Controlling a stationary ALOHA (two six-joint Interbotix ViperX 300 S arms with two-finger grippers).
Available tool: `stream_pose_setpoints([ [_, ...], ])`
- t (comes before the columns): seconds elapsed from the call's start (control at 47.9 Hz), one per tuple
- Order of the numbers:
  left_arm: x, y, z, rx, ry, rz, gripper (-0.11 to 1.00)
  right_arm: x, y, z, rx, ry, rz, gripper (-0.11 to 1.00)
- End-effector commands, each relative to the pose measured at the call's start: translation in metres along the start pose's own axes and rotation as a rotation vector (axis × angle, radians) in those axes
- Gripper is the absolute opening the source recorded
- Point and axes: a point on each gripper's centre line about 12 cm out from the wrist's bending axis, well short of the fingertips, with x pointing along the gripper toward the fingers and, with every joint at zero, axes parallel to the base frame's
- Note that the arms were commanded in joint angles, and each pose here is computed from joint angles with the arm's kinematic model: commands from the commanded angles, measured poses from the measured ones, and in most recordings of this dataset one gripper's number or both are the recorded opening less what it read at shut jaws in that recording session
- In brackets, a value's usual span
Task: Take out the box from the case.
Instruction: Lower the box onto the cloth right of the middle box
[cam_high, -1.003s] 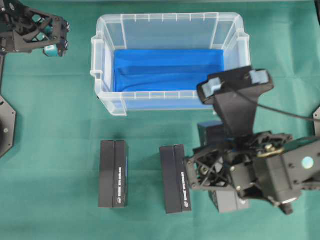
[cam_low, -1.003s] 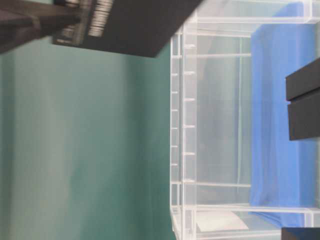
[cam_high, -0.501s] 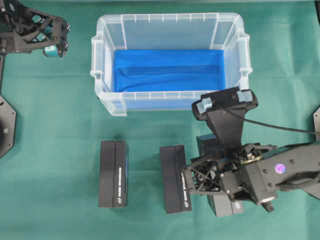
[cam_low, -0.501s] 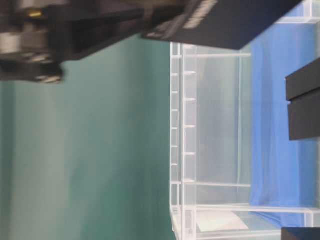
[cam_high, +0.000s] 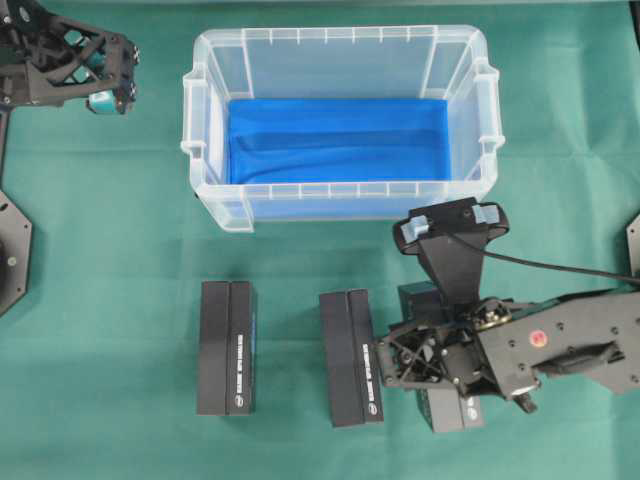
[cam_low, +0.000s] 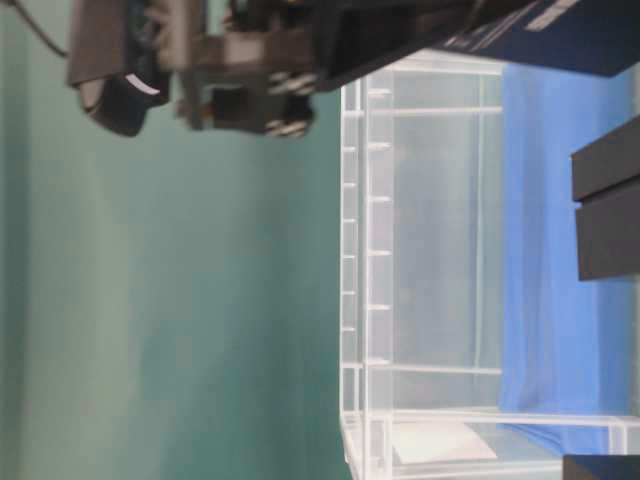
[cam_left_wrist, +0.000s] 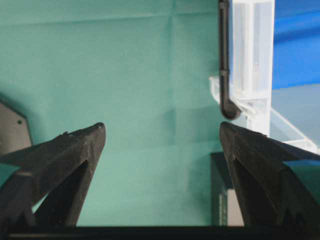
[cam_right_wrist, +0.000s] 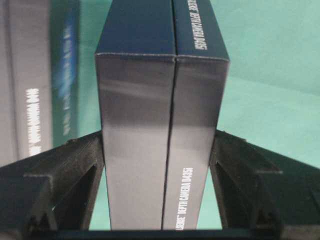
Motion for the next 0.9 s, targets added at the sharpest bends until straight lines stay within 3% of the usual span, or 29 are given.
stream_pose_setpoints([
  [0.0, -0.007, 0.001, 0.001, -0.004, -0.011, -0.022, 0.94, -0.003, -0.003, 0.001, 0.009, 0.016, 0.013, 0.67],
  [0.313, -0.006, 0.001, 0.001, -0.003, -0.010, -0.019, 0.94, 0.018, -0.004, 0.002, 0.026, 0.055, 0.051, 0.67],
  [0.877, -0.006, 0.001, 0.001, -0.002, -0.011, -0.021, 0.94, 0.018, -0.003, 0.002, 0.022, 0.070, 0.065, 0.67],
])
